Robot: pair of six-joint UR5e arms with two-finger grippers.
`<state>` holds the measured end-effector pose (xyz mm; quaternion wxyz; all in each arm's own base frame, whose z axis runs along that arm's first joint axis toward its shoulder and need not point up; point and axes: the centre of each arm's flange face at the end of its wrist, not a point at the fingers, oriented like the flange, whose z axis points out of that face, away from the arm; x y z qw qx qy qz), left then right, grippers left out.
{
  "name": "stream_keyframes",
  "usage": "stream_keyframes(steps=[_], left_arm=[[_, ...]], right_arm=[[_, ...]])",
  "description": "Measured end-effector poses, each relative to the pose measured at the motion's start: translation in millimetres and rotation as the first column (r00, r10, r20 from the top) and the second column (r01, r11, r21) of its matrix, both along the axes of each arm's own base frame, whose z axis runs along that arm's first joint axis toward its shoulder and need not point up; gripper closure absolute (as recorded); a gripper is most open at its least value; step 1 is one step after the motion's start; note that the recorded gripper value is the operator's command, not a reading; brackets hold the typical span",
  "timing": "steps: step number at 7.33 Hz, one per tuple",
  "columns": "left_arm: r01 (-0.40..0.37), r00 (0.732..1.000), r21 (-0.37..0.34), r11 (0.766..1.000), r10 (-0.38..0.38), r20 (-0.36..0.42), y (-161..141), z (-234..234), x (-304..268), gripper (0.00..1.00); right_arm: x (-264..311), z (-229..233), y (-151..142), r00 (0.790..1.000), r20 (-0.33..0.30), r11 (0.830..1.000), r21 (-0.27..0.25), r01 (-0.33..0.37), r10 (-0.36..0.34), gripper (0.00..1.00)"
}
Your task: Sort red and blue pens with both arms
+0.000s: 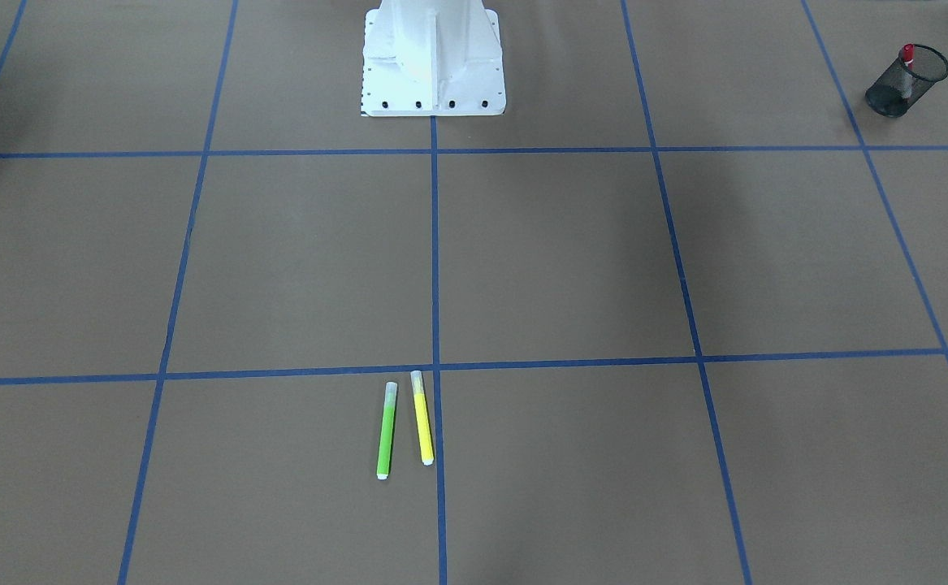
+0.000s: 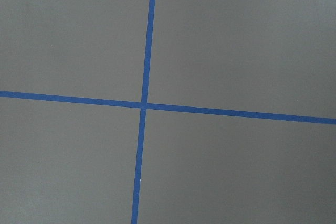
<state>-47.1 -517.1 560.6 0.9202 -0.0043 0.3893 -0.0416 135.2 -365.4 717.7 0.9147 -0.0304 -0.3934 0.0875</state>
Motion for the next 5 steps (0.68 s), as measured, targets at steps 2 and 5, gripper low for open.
stream_keyframes(steps=[2, 5], left_arm=[[-0.002, 1.0, 0.043, 0.999, 0.002, 0.001, 38.9, 41.1, -2.1, 0.0], [0.0, 1.0, 0.043, 0.999, 0.0, 0.002, 54.1, 57.5, -2.4, 0.0]], right_arm=[[7.2, -35.7, -41.4, 0.999, -0.023, 0.993, 0.11, -0.045, 0.048, 0.0], [-10.9, -82.1, -86.0, 0.994, -0.01, 0.994, 0.041, -0.106, 0.106, 0.0]])
